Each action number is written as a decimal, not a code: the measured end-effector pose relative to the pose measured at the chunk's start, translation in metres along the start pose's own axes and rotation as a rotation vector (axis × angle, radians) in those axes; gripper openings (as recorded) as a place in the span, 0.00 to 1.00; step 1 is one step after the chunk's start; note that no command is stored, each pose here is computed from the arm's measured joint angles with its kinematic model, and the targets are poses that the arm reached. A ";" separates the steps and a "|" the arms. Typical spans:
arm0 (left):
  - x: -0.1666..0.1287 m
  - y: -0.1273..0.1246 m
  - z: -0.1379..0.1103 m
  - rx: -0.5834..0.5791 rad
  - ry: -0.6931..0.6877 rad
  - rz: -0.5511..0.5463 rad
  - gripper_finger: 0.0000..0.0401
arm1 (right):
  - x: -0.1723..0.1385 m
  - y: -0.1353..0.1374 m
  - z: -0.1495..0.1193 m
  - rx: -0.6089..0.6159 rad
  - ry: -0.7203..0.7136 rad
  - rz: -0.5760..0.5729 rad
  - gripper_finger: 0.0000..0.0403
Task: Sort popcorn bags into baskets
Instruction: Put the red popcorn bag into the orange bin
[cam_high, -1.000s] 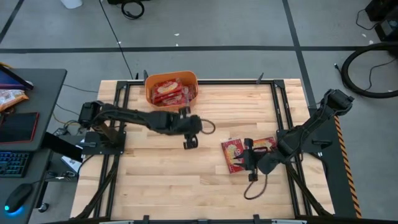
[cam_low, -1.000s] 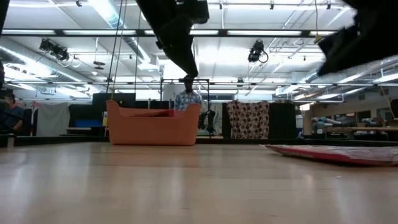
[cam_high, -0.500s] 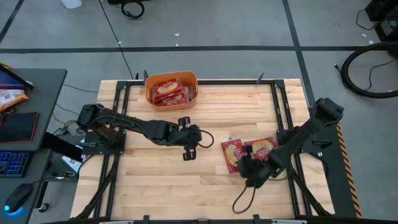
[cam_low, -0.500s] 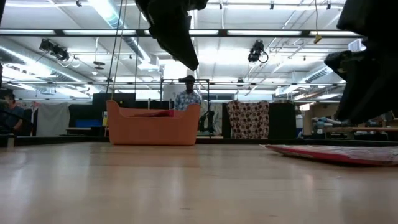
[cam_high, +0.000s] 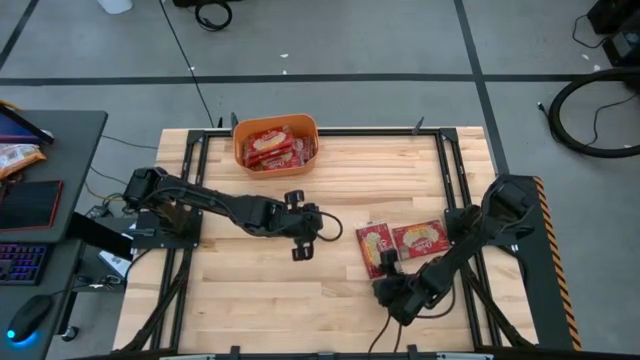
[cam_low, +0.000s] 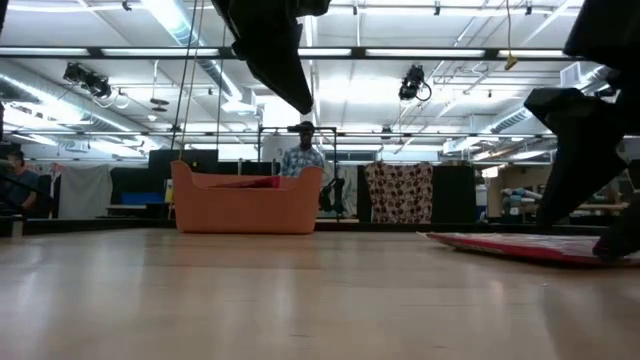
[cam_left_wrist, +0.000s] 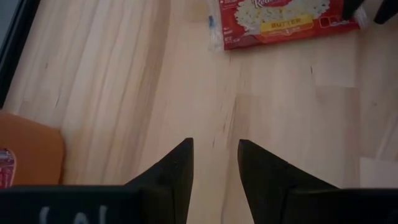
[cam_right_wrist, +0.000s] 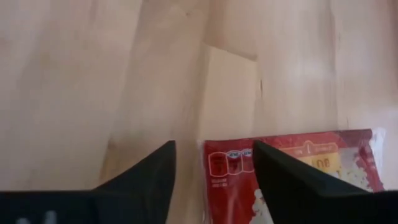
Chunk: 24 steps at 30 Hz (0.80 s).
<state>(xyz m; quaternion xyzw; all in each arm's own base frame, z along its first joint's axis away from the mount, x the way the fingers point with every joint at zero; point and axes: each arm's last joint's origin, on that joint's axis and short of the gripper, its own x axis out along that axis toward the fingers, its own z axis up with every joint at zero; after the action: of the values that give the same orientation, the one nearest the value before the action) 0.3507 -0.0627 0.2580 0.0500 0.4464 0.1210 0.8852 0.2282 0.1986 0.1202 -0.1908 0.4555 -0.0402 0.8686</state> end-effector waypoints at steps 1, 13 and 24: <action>0.000 0.000 0.000 0.001 0.003 0.000 0.32 | 0.002 0.001 -0.001 -0.001 0.000 -0.015 0.56; 0.000 0.000 -0.001 0.006 0.013 0.002 0.32 | 0.017 -0.005 -0.009 -0.004 0.033 -0.067 0.49; 0.001 -0.012 0.002 0.123 -0.011 -0.218 0.32 | 0.021 -0.008 -0.008 -0.064 0.050 -0.018 0.02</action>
<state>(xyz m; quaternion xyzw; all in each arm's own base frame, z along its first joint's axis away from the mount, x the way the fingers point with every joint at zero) 0.3547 -0.0741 0.2559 0.0560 0.4508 -0.0037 0.8909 0.2352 0.1836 0.1026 -0.2216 0.4764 -0.0381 0.8500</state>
